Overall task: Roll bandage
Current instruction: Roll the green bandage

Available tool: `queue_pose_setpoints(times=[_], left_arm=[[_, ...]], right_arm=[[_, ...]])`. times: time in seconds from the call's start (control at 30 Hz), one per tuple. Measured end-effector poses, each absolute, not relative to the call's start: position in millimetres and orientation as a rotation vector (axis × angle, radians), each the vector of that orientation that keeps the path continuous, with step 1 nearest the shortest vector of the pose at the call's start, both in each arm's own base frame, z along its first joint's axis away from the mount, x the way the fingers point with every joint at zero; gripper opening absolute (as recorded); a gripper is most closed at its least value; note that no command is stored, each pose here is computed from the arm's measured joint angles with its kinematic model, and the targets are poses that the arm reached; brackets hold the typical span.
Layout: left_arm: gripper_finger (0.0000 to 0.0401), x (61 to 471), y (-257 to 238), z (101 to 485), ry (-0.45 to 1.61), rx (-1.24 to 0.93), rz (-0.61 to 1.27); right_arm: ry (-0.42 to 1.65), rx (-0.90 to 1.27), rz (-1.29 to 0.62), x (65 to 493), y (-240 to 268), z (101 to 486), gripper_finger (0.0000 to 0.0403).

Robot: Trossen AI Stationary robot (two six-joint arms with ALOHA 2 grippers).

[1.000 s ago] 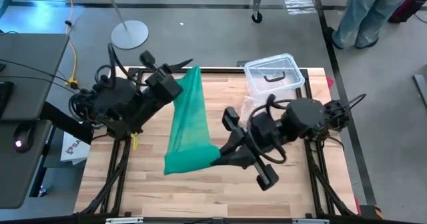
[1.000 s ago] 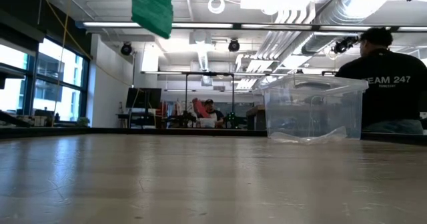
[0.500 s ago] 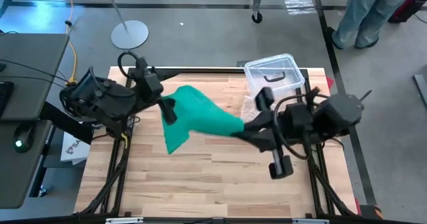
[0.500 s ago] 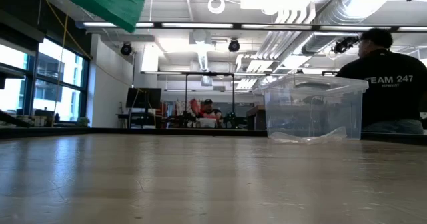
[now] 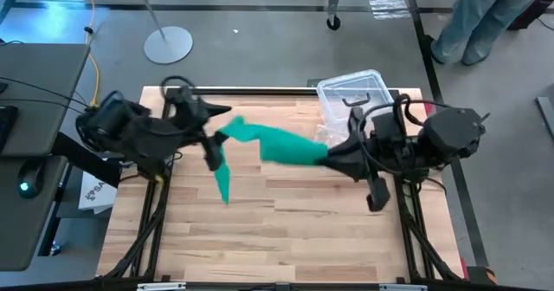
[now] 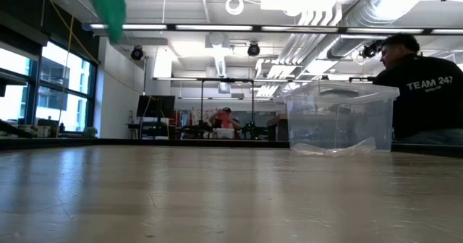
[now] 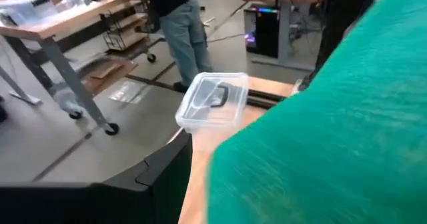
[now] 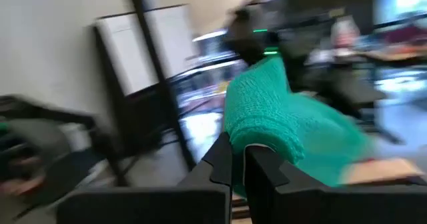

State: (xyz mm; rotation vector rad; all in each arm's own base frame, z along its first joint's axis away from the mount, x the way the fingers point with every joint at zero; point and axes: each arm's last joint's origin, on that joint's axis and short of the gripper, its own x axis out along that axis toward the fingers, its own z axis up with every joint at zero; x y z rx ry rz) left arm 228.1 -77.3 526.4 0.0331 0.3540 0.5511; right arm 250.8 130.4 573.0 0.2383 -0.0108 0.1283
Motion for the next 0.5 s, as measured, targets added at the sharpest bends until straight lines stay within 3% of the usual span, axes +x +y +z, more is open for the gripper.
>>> queue_pose_setpoints(times=[0.3,0.5], left_arm=[[0.0281,305,-47,496,0.472,-0.007,0.491],[0.0289,329,-21,480,0.525,-0.055,0.522]], right_arm=[[-0.125,0.151,0.351,249,132,585,0.0007],[-0.291,0.191,0.189,204,124,613,0.0007]])
